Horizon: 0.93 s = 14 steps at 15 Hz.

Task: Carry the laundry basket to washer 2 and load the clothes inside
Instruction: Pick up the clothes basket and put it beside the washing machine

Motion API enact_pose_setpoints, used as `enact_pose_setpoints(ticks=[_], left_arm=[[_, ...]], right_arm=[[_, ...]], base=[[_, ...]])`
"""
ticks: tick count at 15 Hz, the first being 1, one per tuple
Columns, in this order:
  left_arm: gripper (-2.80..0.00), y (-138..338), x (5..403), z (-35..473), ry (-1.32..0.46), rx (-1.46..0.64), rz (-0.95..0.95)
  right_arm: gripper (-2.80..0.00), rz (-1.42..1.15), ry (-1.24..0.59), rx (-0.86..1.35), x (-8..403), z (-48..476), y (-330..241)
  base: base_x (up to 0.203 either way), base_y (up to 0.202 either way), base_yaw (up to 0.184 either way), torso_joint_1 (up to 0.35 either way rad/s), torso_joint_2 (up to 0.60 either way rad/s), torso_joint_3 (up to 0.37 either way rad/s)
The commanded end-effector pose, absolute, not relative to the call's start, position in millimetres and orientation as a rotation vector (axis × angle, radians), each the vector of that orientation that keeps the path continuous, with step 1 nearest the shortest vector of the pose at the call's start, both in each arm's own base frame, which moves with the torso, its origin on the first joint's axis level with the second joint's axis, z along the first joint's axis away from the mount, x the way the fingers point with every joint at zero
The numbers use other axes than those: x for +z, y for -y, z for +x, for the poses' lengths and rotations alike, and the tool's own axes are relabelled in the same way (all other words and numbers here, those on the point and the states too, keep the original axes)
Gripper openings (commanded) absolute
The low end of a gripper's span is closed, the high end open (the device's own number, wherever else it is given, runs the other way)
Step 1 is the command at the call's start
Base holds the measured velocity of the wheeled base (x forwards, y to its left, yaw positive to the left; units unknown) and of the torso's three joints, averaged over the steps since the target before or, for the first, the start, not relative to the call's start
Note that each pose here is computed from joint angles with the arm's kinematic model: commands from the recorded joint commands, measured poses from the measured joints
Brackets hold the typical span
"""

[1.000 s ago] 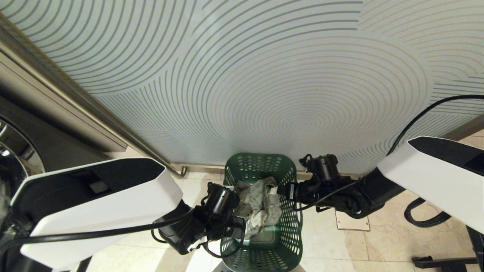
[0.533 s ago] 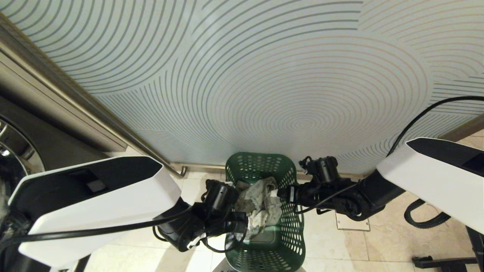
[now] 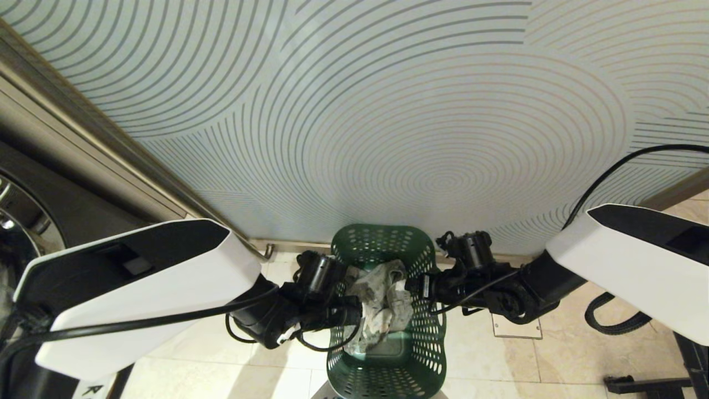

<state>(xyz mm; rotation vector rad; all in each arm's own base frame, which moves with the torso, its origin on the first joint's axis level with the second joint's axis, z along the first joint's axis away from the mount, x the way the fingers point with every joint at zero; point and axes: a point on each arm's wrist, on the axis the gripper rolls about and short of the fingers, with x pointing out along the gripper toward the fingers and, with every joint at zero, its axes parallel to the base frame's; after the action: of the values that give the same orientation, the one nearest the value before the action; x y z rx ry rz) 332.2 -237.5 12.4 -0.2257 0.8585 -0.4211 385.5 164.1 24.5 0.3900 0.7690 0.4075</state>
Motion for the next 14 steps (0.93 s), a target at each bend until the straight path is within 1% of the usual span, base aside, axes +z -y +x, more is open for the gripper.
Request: enact_pose_setpoints(ticks=[1, 9, 14], left_arm=[[0.0, 242, 17, 336, -0.874, -0.41, -0.244], [0.0, 249, 34, 332, -1.017, -0.388, -0.288], [0.0, 252, 32, 327, -1.03, -0.387, -0.277]], right_arm=[[0.0, 0.392, -0.776, 0.404, 21, 386, -164], [0.0, 0.389, -0.772, 0.398, 21, 386, -164], [0.0, 0.388, -0.78, 0.393, 20, 384, -163]], base=[[0.0, 0.0, 0.0, 0.0, 0.0, 0.0], [0.0, 0.0, 0.0, 0.0, 0.0, 0.0], [0.0, 0.0, 0.0, 0.0, 0.0, 0.0]])
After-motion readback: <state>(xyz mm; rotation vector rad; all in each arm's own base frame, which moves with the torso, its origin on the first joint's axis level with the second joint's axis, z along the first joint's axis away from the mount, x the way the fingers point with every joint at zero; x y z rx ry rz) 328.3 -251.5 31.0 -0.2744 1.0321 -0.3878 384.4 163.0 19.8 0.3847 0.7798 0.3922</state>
